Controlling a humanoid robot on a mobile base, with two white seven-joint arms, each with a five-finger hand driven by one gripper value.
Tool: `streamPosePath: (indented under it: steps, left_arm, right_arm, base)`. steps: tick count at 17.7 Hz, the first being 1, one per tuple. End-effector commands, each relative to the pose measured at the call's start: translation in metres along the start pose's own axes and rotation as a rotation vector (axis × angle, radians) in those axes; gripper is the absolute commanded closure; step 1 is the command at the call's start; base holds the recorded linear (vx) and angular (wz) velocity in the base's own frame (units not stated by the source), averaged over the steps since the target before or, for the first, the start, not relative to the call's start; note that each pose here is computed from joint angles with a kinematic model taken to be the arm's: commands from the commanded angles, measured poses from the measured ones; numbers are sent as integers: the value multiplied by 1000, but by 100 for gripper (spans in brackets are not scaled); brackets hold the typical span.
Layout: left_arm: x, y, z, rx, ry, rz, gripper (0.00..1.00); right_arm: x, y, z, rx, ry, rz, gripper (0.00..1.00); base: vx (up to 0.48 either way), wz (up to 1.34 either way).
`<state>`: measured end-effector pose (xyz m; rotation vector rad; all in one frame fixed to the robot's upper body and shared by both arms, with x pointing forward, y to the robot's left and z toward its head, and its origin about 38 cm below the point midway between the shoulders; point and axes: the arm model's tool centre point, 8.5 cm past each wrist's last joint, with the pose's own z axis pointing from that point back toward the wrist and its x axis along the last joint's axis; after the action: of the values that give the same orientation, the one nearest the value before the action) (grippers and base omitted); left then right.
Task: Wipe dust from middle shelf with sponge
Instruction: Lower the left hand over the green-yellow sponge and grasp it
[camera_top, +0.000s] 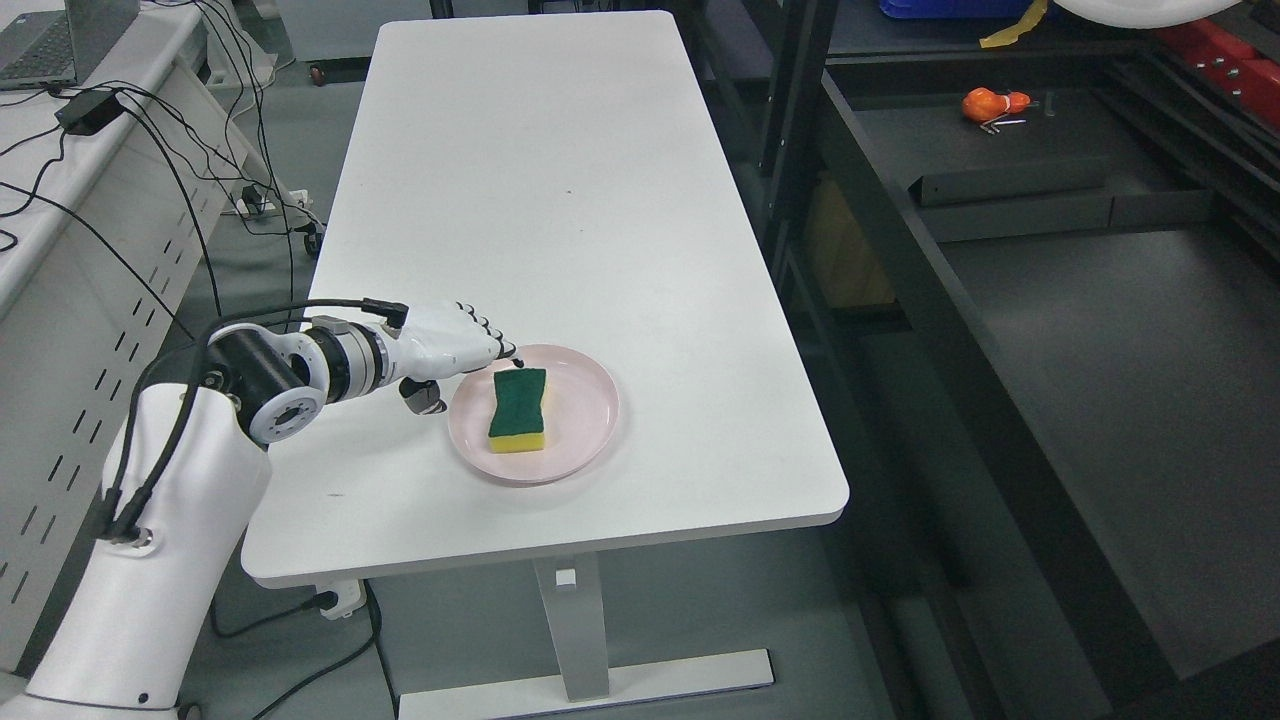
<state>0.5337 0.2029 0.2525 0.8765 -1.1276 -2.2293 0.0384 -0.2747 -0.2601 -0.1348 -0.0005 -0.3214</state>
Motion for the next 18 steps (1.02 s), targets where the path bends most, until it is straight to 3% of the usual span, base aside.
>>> streamPosePath:
  steps: [1,18]
  left_arm:
    - [26,12,-24,-4,-52,-14,27]
    - [59,8,-52,-44,-100,1,31]
  right_arm:
    - [10,-10,0,-15,-23,-3,0]
    - [10,-10,0,-15,-23,-3,0]
  base:
    - [0,0]
    - [0,0]
